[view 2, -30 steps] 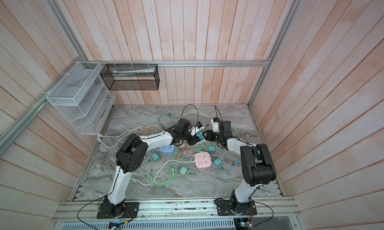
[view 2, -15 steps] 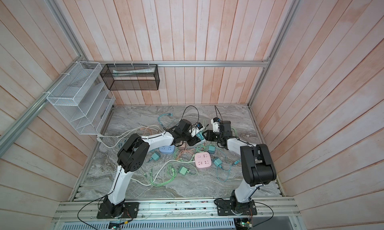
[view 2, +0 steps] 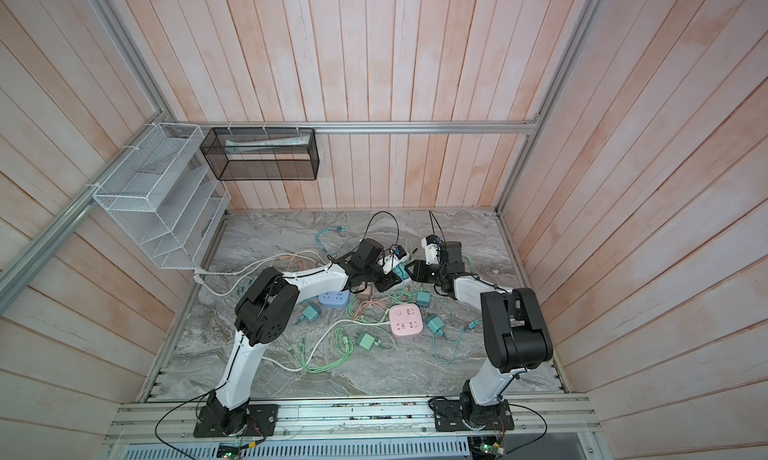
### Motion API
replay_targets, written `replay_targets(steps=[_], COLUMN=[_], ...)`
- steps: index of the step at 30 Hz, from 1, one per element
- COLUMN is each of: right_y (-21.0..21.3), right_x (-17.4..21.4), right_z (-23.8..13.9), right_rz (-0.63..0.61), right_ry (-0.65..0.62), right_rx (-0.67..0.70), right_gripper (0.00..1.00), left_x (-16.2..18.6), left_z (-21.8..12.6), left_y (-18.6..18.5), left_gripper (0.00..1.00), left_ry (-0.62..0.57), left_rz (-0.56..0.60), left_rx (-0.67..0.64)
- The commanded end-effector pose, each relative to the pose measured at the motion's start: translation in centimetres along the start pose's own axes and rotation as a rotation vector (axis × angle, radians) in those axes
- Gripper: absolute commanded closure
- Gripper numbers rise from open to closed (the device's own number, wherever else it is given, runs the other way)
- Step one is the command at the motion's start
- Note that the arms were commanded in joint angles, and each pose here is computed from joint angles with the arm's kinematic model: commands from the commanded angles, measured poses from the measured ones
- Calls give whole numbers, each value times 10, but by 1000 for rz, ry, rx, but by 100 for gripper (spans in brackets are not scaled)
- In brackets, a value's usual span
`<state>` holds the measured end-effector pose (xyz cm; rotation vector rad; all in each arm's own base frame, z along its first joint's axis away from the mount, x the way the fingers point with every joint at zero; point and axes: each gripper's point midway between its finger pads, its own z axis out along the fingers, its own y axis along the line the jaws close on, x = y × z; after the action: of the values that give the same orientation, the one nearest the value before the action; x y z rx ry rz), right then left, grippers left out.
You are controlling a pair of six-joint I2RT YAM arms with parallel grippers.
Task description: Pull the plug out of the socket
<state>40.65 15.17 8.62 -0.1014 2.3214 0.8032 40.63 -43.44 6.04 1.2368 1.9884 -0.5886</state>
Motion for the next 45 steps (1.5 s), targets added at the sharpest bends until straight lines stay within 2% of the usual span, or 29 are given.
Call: replay_targets(steps=[1,8,11,15,18,23,28,35,37,41,45], right_y=[-13,-15,-14,-11,-11,-13,-11,-11,-12,-13,-14], right_x=[26,45,50,59,65,70,75,75,75,76,75], right_z=[4,7,8,9,11,11,13,13,14,13,13], right_rz=[11,16,18,19,18,10,1,-4,-4,-4,-7], right_ry=[84,123,132,141,158,166,180,184,185,184,184], right_rx=[67,77,79,75,81,101,107,117,120,126,131], right_gripper=[58,62,63,64,70,70,70,70,71,71,71], left_x=[-11,-22,-30,-40,-43,-48,-41,-37,-38,-43,-43], left_z=[-2,-9,-15,-23,-26,-30,-20,-26,-29,-42,-47], left_y=[0,1,4,0,-3,-1,-4,6,10,16,15], left_gripper=[74,80,83,84,84,85,86,87,88,88,88], left_ry=[-34,-64,-93,-143,-155,-180,-98,-87,-99,-169,-174], left_rz=[-14,-7,-39,-73,-83,-105,19,54,31,-97,-92], left_rx=[-18,-32,-45,-12,3,10,-89,-172,-177,-74,-56])
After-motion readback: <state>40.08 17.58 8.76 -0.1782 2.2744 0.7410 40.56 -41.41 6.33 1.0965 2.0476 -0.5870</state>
